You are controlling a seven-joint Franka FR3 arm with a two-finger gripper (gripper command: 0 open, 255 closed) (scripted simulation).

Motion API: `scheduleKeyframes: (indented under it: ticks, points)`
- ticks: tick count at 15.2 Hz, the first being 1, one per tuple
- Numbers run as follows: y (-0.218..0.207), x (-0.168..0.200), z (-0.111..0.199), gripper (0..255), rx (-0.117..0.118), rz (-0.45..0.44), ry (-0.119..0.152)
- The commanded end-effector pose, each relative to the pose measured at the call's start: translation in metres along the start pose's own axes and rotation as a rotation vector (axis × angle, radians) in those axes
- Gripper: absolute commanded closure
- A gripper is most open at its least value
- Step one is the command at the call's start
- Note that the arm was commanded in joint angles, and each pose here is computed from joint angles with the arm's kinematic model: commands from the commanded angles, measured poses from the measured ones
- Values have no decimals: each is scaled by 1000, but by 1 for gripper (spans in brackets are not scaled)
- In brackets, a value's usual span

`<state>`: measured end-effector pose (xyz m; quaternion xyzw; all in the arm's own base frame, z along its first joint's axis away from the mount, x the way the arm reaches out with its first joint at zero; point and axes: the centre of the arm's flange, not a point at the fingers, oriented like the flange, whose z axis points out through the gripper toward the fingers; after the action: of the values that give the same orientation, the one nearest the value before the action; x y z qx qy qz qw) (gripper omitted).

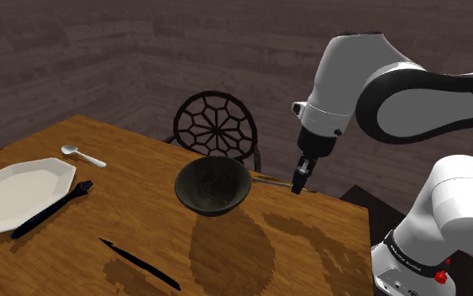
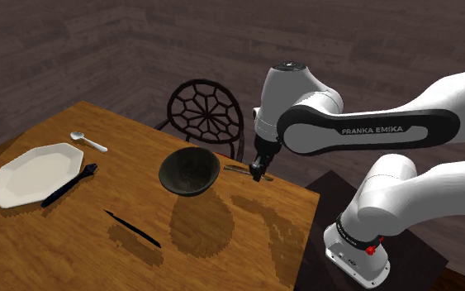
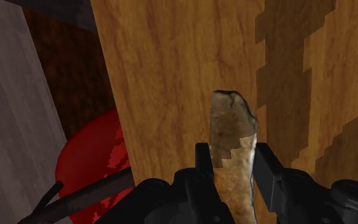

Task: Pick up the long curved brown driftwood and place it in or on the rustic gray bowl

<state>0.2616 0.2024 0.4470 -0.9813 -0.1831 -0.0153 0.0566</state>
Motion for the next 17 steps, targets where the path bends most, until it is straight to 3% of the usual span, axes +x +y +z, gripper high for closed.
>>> scheduleKeyframes:
  ticks: [1, 17]
  points:
    - [-1, 0, -10, 255, 0, 0, 0]
    - [-10, 5, -94, 255, 0, 0, 0]
